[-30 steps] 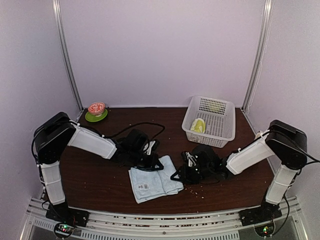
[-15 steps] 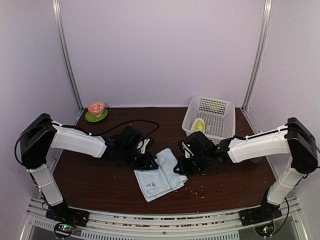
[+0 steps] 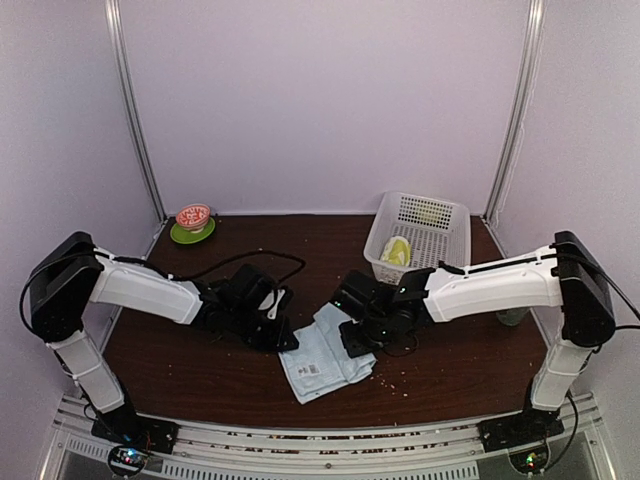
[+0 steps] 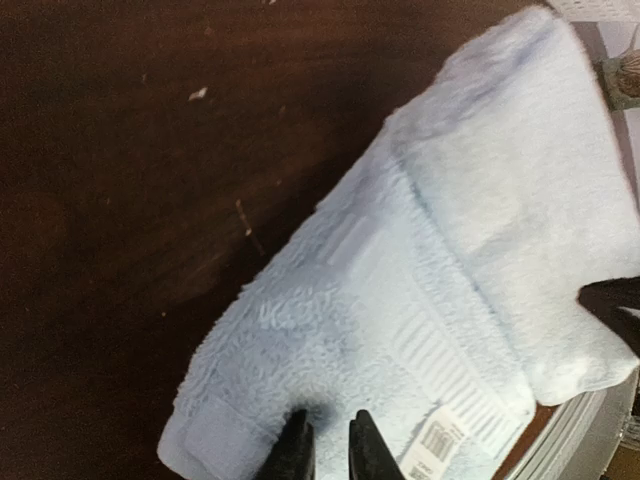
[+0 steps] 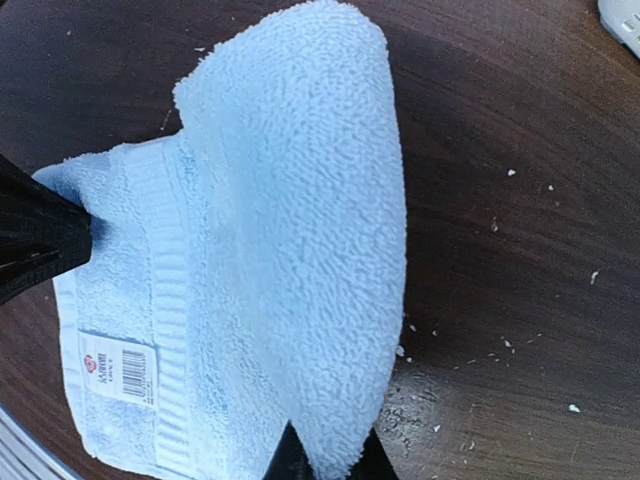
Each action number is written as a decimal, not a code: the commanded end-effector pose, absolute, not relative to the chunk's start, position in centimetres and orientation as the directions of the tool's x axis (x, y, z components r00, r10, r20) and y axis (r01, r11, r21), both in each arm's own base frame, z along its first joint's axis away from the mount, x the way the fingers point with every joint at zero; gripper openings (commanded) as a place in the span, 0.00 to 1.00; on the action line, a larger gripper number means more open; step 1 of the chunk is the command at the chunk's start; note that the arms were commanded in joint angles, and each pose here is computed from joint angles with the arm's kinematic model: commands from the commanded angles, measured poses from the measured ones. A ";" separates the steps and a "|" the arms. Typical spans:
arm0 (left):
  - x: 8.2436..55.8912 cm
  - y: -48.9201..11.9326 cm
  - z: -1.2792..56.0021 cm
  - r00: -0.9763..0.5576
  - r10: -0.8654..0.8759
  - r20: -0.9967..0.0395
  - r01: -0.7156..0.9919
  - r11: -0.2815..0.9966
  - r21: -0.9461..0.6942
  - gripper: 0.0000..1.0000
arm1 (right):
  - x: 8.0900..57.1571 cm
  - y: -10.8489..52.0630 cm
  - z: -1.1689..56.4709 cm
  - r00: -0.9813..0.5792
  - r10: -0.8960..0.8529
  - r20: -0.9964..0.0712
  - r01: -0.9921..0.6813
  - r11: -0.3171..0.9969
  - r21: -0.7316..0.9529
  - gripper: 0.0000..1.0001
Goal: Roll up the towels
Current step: Roll the towel at the center of the board.
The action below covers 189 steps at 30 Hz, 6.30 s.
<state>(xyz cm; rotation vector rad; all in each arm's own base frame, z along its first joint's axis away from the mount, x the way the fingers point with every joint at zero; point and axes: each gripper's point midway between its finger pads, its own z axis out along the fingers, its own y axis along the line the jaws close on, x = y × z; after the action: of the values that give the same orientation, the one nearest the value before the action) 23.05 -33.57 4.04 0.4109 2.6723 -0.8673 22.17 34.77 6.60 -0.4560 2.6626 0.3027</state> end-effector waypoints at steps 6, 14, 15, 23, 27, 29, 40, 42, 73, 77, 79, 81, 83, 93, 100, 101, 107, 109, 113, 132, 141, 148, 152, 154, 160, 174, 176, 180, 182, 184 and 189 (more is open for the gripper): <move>22.6 -33.6 1.7 -0.926 0.178 -0.332 0.338 0.781 -0.525 0.08 | 22.6 35.1 8.0 -0.778 -0.392 -0.492 -0.370 0.917 -0.147 0.00; 22.3 -33.5 1.9 -0.924 0.181 -0.337 0.346 0.770 -0.536 0.05 | 21.1 38.4 7.3 -0.768 -0.414 -0.488 -0.422 0.901 -0.101 0.00; 22.3 -33.6 2.0 -0.923 0.178 -0.341 0.347 0.768 -0.538 0.04 | 20.9 38.7 7.2 -0.771 -0.414 -0.484 -0.429 0.899 -0.086 0.00; 22.0 -33.5 2.0 -0.924 0.174 -0.341 0.346 0.760 -0.550 0.02 | 19.9 40.6 7.3 -0.783 -0.370 -0.500 -0.461 0.885 0.066 0.02; 22.0 -33.4 2.3 -0.922 0.172 -0.347 0.349 0.758 -0.551 0.02 | 19.5 41.4 7.3 -0.787 -0.364 -0.499 -0.481 0.867 0.127 0.11; 22.0 -33.3 2.5 -0.921 0.172 -0.350 0.351 0.758 -0.550 0.02 | 19.2 41.8 7.5 -0.787 -0.357 -0.504 -0.490 0.858 0.157 0.15; 22.2 -32.4 4.2 -0.900 0.181 -0.396 0.379 0.772 -0.511 0.02 | 17.4 43.0 7.7 -0.799 -0.336 -0.500 -0.549 0.746 0.377 0.36; 22.2 -32.5 4.3 -0.901 0.180 -0.396 0.379 0.770 -0.514 0.02 | 17.0 43.5 8.0 -0.798 -0.334 -0.501 -0.558 0.725 0.404 0.37; 21.6 -29.0 7.8 -0.887 0.140 -0.440 0.354 0.817 -0.455 0.00 | 17.2 45.5 6.2 -0.825 -0.355 -0.439 -0.536 0.739 0.409 0.37; 21.4 -27.5 5.5 -0.905 0.151 -0.399 0.316 0.865 -0.391 0.00 | 17.2 45.8 6.2 -0.822 -0.361 -0.440 -0.541 0.735 0.408 0.37; 21.2 -27.4 4.3 -0.914 0.154 -0.376 0.305 0.871 -0.384 0.00 | 17.3 45.8 6.1 -0.822 -0.362 -0.439 -0.541 0.737 0.405 0.37; 21.0 -27.5 3.3 -0.921 0.155 -0.356 0.296 0.874 -0.386 0.00 | 17.2 45.9 6.2 -0.822 -0.364 -0.438 -0.542 0.736 0.405 0.37; 21.0 -27.8 2.4 -0.927 0.157 -0.341 0.292 0.872 -0.394 0.00 | 17.2 45.9 6.2 -0.822 -0.365 -0.437 -0.542 0.736 0.405 0.37; 20.2 -28.6 0.3 -0.943 0.152 -0.295 0.276 0.852 -0.444 0.00 | 16.5 47.5 7.1 -0.812 -0.385 -0.439 -0.566 0.704 0.430 0.37; 20.1 -28.2 0.4 -0.942 0.134 -0.307 0.268 0.851 -0.452 0.00 | 15.9 48.9 6.9 -0.803 -0.411 -0.432 -0.585 0.683 0.438 0.37; 20.0 -28.2 0.5 -0.942 0.133 -0.308 0.268 0.851 -0.453 0.00 | 15.9 48.9 6.8 -0.803 -0.413 -0.430 -0.585 0.682 0.439 0.37; 19.7 -27.0 1.5 -0.939 0.115 -0.323 0.256 0.862 -0.437 0.00 | 15.1 48.8 4.5 -0.810 -0.452 -0.374 -0.583 0.694 0.423 0.37; 19.5 -26.3 2.4 -0.936 0.109 -0.334 0.254 0.867 -0.429 0.00 | 15.0 48.8 4.1 -0.809 -0.458 -0.368 -0.584 0.693 0.422 0.37; 19.7 -25.0 6.0 -0.913 0.079 -0.401 0.265 0.862 -0.432 0.00 | 14.9 49.1 4.0 -0.805 -0.464 -0.370 -0.591 0.688 0.421 0.37; 23.7 -30.5 11.0 -0.855 0.033 -0.518 0.372 0.733 -0.569 0.00 | 15.0 49.3 4.4 -0.801 -0.458 -0.386 -0.595 0.686 0.419 0.38; 24.2 -31.3 9.0 -0.868 0.050 -0.494 0.366 0.736 -0.569 0.00 | 15.0 49.4 4.4 -0.805 -0.454 -0.381 -0.588 0.690 0.422 0.38; 23.9 -29.9 4.4 -0.920 0.016 -0.392 0.265 0.763 -0.590 0.00 | 15.1 49.0 6.0 -0.795 -0.449 -0.407 -0.600 0.678 0.424 0.38; 23.4 -29.2 2.4 -0.934 0.021 -0.356 0.235 0.787 -0.570 0.00 | 15.0 48.5 8.7 -0.784 -0.447 -0.431 -0.614 0.663 0.429 0.39; 23.1 -29.0 1.8 -0.939 0.015 -0.343 0.221 0.791 -0.570 0.00 | 14.8 48.0 9.9 -0.778 -0.448 -0.441 -0.621 0.656 0.430 0.40; 22.3 -28.2 0.8 -0.947 0.003 -0.323 0.197 0.798 -0.570 0.00 | 14.2 46.3 10.8 -0.787 -0.423 -0.449 -0.608 0.654 0.450 0.40; 21.3 -25.6 0.8 -0.940 -0.008 -0.341 0.182 0.834 -0.521 0.00 | 11.9 47.6 5.0 -0.749 -0.571 -0.336 -0.661 0.676 0.326 0.09; 21.2 -25.2 1.3 -0.936 -0.005 -0.352 0.186 0.842 -0.507 0.00 | 11.3 48.0 4.1 -0.742 -0.597 -0.305 -0.670 0.679 0.300 0.09; 21.2 -24.8 3.6 -0.918 -0.006 -0.397 0.213 0.836 -0.506 0.00 | 10.3 47.8 1.8 -0.749 -0.622 -0.229 -0.662 0.700 0.267 0.08; 21.2 -24.9 5.3 -0.906 -0.003 -0.423 0.238 0.822 -0.516 0.00 | 10.1 47.6 1.0 -0.757 -0.620 -0.209 -0.654 0.710 0.263 0.08; 21.4 -25.1 7.2 -0.892 -0.011 -0.452 0.260 0.805 -0.534 0.00 | 10.0 47.5 0.9 -0.759 -0.617 -0.209 -0.651 0.710 0.268 0.08; 22.1 -26.5 9.9 -0.864 -0.033 -0.503 0.311 0.750 -0.583 0.00 | 10.0 47.6 1.6 -0.758 -0.606 -0.240 -0.652 0.700 0.291 0.10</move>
<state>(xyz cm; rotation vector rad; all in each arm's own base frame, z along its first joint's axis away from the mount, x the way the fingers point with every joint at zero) 21.24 -25.67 8.24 0.1795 2.5115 -0.9097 11.31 49.91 4.13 -0.9998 2.7075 0.6505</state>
